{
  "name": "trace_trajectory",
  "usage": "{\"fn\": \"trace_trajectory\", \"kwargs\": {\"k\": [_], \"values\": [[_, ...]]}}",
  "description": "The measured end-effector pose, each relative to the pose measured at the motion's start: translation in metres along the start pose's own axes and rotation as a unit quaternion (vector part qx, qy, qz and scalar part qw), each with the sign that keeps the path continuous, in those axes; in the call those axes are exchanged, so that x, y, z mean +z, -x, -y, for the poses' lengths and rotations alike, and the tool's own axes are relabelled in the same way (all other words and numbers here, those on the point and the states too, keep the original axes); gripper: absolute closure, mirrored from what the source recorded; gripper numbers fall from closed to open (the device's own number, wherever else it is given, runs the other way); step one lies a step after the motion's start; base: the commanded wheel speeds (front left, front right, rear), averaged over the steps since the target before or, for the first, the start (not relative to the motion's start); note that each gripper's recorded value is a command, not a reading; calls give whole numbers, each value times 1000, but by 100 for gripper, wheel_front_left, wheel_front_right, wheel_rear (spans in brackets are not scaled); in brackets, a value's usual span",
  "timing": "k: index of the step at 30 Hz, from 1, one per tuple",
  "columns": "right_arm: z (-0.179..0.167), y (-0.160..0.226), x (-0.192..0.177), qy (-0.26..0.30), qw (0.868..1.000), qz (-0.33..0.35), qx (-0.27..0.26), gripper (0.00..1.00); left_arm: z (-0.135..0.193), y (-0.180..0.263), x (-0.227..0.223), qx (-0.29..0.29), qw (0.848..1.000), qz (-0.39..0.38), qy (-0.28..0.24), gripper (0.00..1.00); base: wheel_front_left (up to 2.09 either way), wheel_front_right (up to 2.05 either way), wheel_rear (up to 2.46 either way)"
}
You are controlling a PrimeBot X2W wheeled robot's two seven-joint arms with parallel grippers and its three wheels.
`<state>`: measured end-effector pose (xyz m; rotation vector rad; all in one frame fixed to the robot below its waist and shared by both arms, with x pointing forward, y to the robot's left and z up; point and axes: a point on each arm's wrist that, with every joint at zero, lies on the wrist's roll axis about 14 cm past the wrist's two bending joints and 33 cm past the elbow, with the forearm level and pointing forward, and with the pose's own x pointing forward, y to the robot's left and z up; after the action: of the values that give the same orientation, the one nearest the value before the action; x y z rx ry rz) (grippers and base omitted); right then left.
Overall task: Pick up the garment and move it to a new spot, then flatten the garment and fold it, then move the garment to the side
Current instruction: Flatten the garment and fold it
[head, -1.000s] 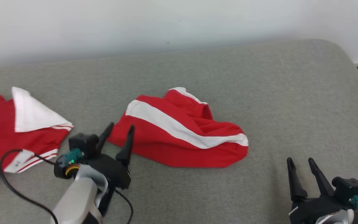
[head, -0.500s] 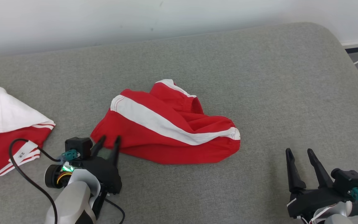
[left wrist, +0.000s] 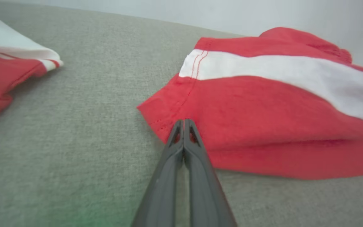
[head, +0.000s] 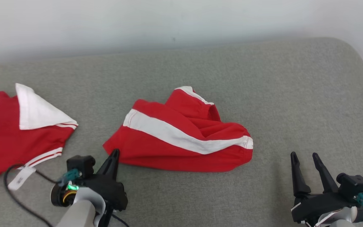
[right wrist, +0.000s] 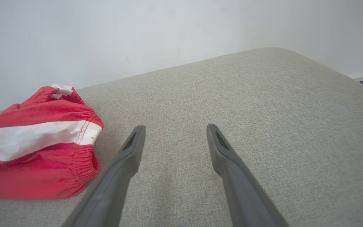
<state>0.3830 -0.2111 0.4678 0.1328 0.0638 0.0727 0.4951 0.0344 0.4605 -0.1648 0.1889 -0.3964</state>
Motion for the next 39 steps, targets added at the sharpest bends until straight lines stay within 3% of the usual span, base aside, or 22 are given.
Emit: {"fn": "trace_trajectory", "kwargs": {"k": [15,16,17,18,28,39], "values": [[-45,-4,2,-10,998,6,65,0,-22,101,-7,91,992,57,62,100,0,0,0],[-50,-5,4,-12,997,8,71,0,-23,107,-10,98,991,56,65,61,0,0,0],[-54,-5,5,-13,997,10,77,0,-25,112,-11,104,991,56,66,8,0,0,0],[-57,-5,7,-13,996,12,82,0,-27,117,-10,110,990,60,66,0,0,0,0],[-81,8,11,-22,993,21,111,0,-48,148,22,149,982,116,15,0,0,0,0],[-76,28,9,3,995,26,99,0,-56,164,34,164,976,137,-30,0,0,0,0]]}}
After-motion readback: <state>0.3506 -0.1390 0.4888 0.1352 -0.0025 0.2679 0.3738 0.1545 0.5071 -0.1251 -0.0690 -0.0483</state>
